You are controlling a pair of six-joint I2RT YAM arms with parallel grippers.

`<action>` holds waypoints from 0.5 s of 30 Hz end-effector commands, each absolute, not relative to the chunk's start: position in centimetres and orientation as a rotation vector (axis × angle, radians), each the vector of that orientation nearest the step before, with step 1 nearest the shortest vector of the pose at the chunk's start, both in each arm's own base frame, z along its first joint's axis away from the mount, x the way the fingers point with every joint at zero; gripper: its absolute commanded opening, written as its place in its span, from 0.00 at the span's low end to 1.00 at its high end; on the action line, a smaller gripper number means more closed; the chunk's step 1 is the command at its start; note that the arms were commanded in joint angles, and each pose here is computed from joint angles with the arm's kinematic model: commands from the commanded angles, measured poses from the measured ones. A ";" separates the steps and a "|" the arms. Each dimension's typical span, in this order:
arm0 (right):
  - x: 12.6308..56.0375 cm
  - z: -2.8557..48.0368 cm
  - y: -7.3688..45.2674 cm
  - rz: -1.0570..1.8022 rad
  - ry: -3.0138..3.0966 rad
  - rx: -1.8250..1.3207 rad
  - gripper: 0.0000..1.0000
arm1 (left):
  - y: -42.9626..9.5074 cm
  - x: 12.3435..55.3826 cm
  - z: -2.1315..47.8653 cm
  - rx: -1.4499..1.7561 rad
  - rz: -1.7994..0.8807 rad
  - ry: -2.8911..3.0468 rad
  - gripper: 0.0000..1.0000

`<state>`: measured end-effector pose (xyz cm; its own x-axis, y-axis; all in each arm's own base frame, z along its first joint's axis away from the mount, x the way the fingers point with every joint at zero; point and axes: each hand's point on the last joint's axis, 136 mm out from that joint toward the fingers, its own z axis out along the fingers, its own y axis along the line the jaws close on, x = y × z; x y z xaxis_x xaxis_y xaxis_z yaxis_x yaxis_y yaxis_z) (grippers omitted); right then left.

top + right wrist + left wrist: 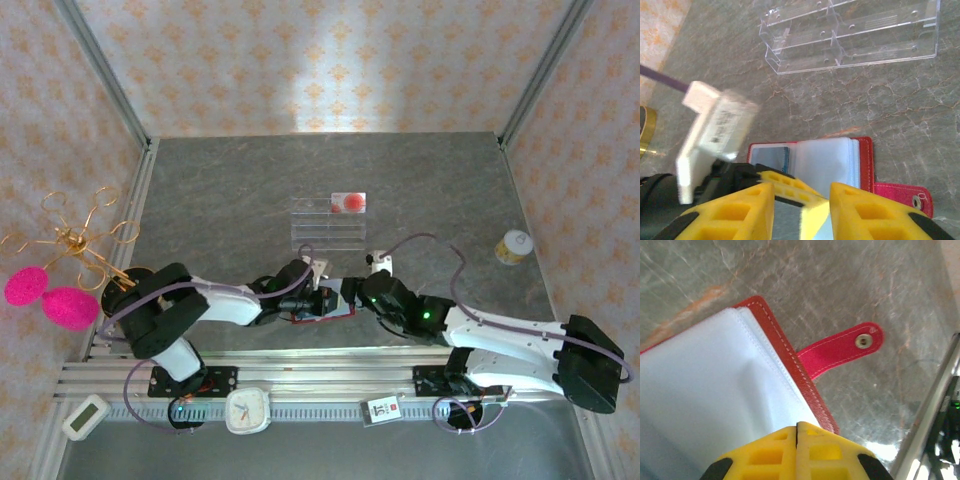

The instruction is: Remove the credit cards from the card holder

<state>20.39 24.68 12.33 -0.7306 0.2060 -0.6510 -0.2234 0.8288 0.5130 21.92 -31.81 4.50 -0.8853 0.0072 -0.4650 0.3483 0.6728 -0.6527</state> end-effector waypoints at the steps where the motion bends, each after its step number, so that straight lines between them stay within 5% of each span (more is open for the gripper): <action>1: 20.2 12.4 25.2 0.802 2.305 -0.053 0.32 | -29.7 23.0 7.6 0.176 -1.054 2.367 0.06; 15: 19.1 8.2 34.2 1.143 2.605 -0.399 0.23 | -21.3 21.7 3.1 -0.010 -0.865 2.453 0.00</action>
<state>19.44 32.82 7.93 -0.9225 -0.0912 -0.3751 -0.3279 0.6980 0.6366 21.20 -21.94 3.50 -0.8643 -0.1684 -0.4740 0.1819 0.7739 -0.6066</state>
